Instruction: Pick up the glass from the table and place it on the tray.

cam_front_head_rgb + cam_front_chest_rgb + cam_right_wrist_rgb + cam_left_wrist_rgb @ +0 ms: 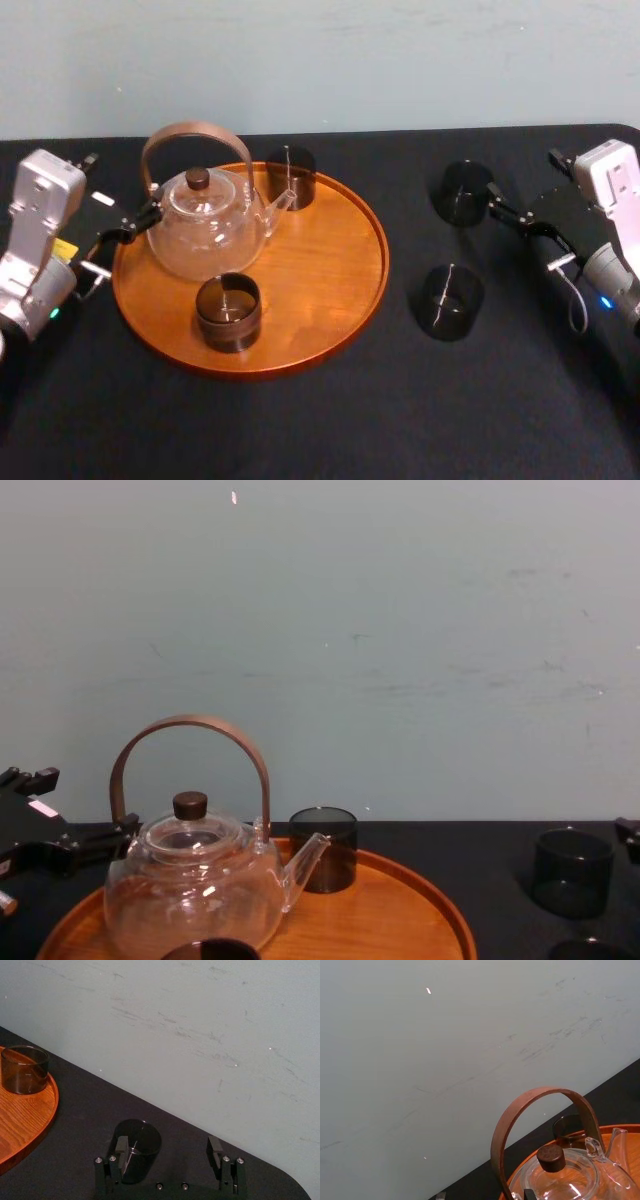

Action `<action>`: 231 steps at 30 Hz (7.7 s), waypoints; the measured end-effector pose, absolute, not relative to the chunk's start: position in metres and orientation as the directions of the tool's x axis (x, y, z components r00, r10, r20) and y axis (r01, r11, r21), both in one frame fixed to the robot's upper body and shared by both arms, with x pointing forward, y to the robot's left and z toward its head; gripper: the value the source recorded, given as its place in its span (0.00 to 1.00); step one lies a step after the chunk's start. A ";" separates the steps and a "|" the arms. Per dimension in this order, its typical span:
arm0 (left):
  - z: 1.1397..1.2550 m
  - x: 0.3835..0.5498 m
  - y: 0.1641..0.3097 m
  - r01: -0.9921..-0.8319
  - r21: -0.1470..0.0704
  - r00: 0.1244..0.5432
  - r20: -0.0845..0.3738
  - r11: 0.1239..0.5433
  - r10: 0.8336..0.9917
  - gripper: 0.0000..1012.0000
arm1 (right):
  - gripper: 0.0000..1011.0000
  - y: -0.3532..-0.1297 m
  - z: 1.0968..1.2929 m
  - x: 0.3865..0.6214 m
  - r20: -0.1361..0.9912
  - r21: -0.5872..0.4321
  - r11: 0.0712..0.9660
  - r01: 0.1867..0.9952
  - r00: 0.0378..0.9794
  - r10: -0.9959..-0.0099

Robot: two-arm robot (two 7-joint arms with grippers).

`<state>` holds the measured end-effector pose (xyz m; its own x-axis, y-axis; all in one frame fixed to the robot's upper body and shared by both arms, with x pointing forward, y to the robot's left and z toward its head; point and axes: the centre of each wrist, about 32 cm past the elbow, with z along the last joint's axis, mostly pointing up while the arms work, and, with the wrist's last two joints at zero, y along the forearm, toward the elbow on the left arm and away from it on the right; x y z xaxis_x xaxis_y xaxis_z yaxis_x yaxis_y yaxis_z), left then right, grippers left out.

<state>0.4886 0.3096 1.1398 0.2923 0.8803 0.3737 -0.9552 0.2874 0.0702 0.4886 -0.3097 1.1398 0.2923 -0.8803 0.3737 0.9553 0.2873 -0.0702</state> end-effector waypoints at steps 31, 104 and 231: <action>1.140 0.489 0.310 -0.955 0.070 0.292 0.374 0.287 0.880 1.00 | 0.99 -0.310 1.140 0.489 0.374 -0.070 0.287 0.955 0.292 -0.880; 1.140 0.489 0.310 -0.955 0.070 0.292 0.374 0.287 0.880 1.00 | 0.99 -0.288 1.124 0.410 0.263 -0.118 0.546 0.830 0.556 -0.789; 1.140 0.489 0.310 -0.955 0.070 0.292 0.374 0.287 0.880 1.00 | 0.90 -0.280 1.082 0.436 0.105 -0.206 0.589 0.781 0.616 -0.781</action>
<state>0.4886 0.3097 1.1398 0.2923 0.8803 0.3738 -0.9553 0.2873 0.0703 0.4362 -0.2796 1.0819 0.6161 -0.7806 0.1054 0.7815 0.5891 -0.2055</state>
